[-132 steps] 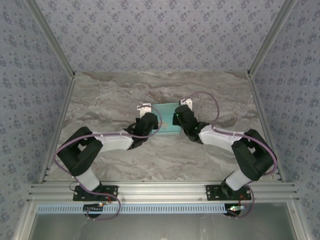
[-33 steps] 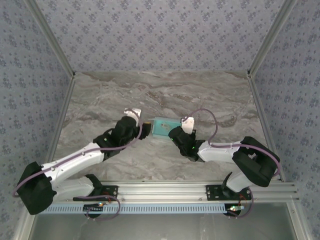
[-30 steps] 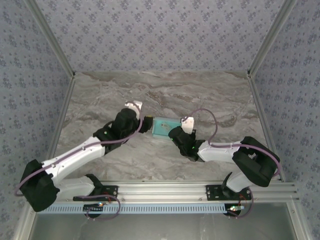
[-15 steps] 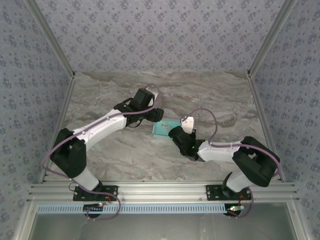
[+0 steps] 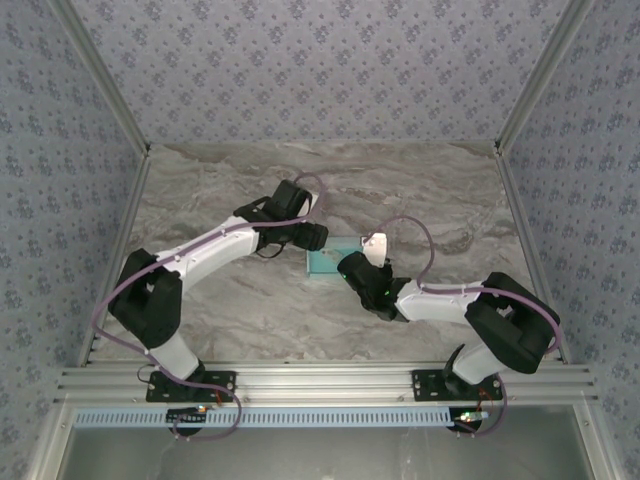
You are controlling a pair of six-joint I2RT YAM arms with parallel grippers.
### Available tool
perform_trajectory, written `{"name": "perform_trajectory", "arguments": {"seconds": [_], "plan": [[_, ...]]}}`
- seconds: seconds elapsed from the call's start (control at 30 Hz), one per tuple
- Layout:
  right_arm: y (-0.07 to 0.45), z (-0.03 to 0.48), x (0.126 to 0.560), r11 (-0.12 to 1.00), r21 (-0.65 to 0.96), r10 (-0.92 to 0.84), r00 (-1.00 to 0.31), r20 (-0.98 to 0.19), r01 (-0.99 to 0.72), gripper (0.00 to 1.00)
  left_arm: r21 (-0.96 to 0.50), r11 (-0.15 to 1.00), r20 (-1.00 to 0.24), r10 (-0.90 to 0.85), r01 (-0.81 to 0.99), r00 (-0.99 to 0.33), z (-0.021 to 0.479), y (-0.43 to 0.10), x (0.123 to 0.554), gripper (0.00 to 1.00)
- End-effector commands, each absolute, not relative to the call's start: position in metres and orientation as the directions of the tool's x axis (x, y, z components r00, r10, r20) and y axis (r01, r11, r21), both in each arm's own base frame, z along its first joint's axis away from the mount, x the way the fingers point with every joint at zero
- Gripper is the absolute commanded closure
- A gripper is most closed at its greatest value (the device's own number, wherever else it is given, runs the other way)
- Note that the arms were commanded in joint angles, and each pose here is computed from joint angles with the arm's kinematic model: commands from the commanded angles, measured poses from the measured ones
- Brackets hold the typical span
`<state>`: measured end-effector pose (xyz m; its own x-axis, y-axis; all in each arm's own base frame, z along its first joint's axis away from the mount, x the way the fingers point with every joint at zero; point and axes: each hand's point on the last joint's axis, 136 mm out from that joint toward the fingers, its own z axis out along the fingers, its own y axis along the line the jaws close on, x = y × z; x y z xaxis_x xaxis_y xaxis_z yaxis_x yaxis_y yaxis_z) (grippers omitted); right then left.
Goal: Fold the paper box
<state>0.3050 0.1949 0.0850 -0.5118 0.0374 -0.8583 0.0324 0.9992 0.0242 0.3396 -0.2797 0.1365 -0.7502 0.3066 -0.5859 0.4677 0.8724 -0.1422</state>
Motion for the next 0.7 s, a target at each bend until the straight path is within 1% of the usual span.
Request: {"name": "perform_trajectory", "arguments": {"seconds": [0.0, 0.17, 0.23, 0.4, 0.53, 0.67], "plan": [[0.197, 0.09, 0.304, 1.0, -0.014, -0.012, -0.522, -0.853, 0.0, 0.75, -0.16, 0.868, -0.562, 0.312, 0.471, -0.766, 0.128, -0.28, 0.336, 0.24], [0.199, 0.099, 0.294, 0.998, -0.037, -0.053, -0.52, -0.852, -0.042, 0.6, -0.17, 0.867, -0.56, 0.306, 0.468, -0.77, 0.124, -0.282, 0.336, 0.25], [0.199, 0.103, 0.29, 0.997, -0.045, -0.07, -0.52, -0.851, -0.06, 0.56, -0.168, 0.868, -0.555, 0.308, 0.467, -0.773, 0.12, -0.282, 0.336, 0.25], [0.196, 0.125, 0.278, 0.991, -0.038, -0.098, -0.52, -0.848, -0.125, 0.52, -0.167, 0.87, -0.545, 0.311, 0.464, -0.778, 0.112, -0.282, 0.336, 0.25], [0.201, 0.15, 0.272, 0.972, -0.022, -0.143, -0.516, -0.844, -0.233, 0.44, -0.176, 0.869, -0.54, 0.308, 0.463, -0.783, 0.105, -0.282, 0.334, 0.25], [0.202, 0.177, 0.276, 0.954, 0.008, -0.158, -0.526, -0.836, -0.299, 0.4, -0.18, 0.868, -0.538, 0.307, 0.462, -0.785, 0.101, -0.283, 0.332, 0.25]]}}
